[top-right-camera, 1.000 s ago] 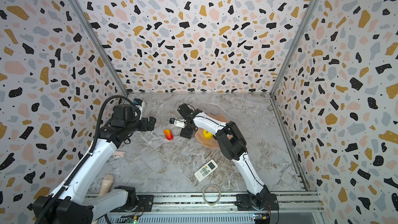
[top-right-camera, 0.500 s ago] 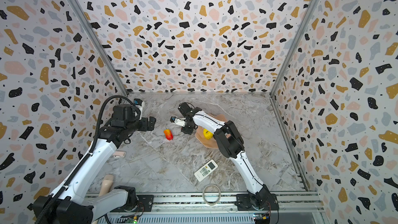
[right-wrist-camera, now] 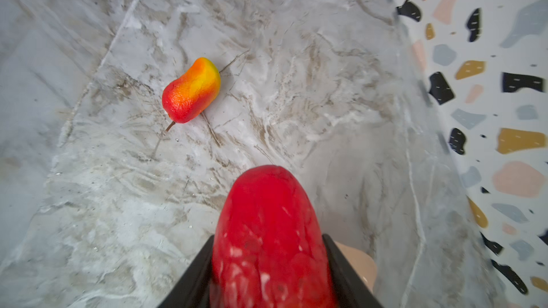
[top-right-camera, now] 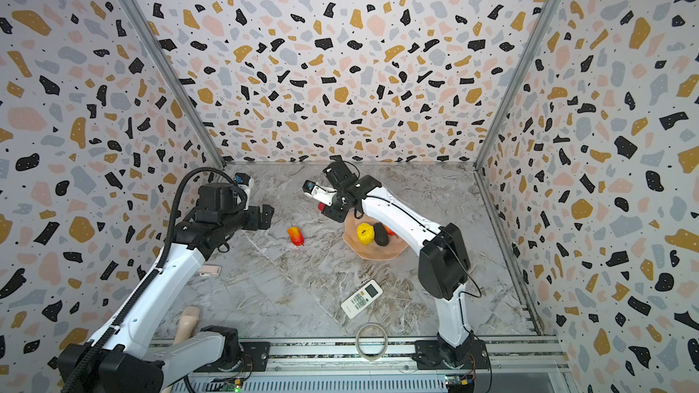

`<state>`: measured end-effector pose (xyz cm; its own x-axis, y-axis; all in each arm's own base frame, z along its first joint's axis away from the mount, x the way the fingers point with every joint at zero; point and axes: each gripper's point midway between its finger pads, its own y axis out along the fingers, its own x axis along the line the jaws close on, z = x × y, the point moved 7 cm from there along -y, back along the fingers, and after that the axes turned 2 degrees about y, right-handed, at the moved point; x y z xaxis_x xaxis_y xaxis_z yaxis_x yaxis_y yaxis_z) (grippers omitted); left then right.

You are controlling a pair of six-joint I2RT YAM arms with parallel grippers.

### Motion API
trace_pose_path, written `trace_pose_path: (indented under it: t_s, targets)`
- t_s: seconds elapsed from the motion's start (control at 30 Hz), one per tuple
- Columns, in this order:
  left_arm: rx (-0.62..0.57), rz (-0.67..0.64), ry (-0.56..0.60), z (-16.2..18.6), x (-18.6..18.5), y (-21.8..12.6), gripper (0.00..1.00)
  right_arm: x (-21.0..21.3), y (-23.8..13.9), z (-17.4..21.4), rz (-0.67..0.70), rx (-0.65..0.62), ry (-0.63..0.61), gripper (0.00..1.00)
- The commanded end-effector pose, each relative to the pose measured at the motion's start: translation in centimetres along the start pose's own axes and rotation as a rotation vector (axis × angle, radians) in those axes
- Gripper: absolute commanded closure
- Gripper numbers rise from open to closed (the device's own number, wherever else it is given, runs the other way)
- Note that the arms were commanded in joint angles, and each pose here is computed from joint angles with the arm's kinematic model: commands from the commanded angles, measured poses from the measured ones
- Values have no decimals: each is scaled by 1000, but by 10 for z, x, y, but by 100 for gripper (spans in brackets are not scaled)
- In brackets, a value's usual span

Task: Place and organize the fake fruits in the fruit bowl
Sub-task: 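Carry the strawberry into the bowl and open the right gripper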

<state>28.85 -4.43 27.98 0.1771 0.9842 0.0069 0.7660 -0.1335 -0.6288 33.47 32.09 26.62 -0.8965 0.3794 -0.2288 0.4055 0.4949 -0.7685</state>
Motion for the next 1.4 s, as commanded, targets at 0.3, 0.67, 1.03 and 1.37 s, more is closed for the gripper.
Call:
trace_pose_path:
  t_s: [0.3, 0.67, 1.03, 1.37]
  targets:
    - [-31, 6, -1, -3, 1, -4, 0, 21, -38, 95, -1, 197, 257, 49]
    - [-31, 13, -2, -3, 0, -4, 0, 47, -35, 137, -56, 320, 357, 47]
    - [-35, 18, -1, -2, -1, -5, 0, 45, -22, 159, -52, 416, 404, 43]
    - [-38, 15, -2, -2, 0, -6, 0, 41, -7, 169, -43, 460, 418, 35]
